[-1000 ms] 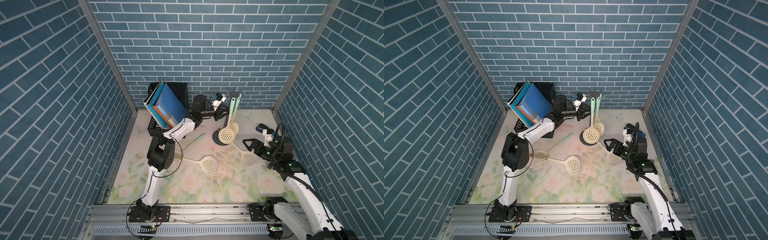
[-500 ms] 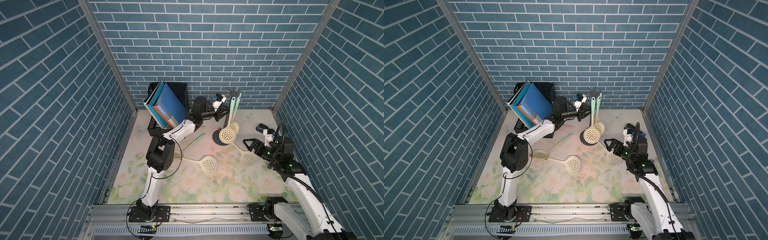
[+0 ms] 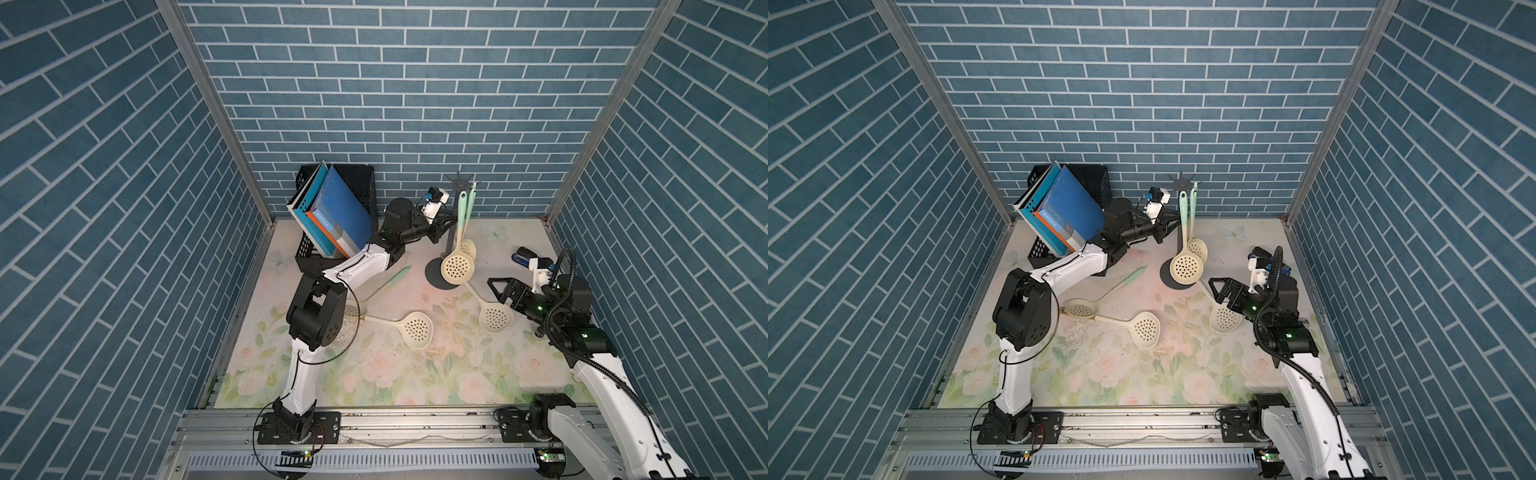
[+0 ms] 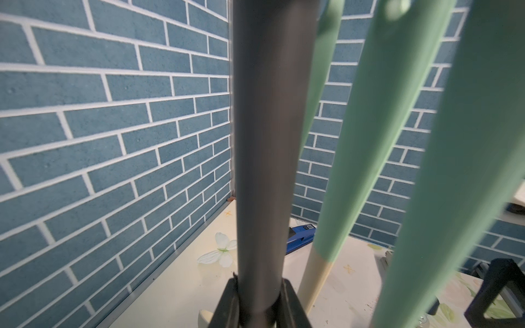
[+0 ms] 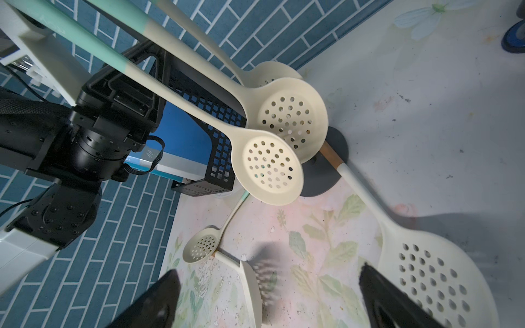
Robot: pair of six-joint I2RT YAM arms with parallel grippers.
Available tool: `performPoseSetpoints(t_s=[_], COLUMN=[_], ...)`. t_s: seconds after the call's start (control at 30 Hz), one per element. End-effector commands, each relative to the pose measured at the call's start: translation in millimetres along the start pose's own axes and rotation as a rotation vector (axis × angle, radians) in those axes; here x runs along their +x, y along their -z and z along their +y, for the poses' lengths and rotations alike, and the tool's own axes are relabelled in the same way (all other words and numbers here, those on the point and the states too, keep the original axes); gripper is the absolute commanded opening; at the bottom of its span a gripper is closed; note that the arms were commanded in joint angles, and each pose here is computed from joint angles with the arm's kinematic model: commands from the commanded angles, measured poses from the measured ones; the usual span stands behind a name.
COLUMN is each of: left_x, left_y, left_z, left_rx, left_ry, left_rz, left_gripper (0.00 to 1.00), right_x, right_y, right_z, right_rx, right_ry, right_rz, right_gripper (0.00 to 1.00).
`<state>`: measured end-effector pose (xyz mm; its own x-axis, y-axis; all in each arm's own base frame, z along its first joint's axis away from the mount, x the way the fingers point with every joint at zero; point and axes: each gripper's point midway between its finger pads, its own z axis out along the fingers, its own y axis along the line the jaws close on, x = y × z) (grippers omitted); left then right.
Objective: Hang the skimmer on the kitchen utensil rack
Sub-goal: Adjust the rack at the center of the board.
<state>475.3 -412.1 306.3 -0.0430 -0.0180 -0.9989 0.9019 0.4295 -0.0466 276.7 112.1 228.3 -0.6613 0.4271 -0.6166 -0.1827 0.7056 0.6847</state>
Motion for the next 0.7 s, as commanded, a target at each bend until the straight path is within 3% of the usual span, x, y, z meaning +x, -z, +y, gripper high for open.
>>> performPoseSetpoints(t_s=[0.0,0.67], left_x=[-37,-72], left_y=[13,18], left_z=[9,3], left_rx=[-0.084,-0.302], left_ry=[-0.022,-0.005], left_rz=[-0.083,-0.158], left_gripper=[0.00,0.00], right_x=[-2,-13], right_y=[2,3], right_z=[-4,-51], right_rx=[0.012,0.313], right_ry=[0.008,-0.013], right_rz=[-0.027,-0.024], right_gripper=[0.98,0.99])
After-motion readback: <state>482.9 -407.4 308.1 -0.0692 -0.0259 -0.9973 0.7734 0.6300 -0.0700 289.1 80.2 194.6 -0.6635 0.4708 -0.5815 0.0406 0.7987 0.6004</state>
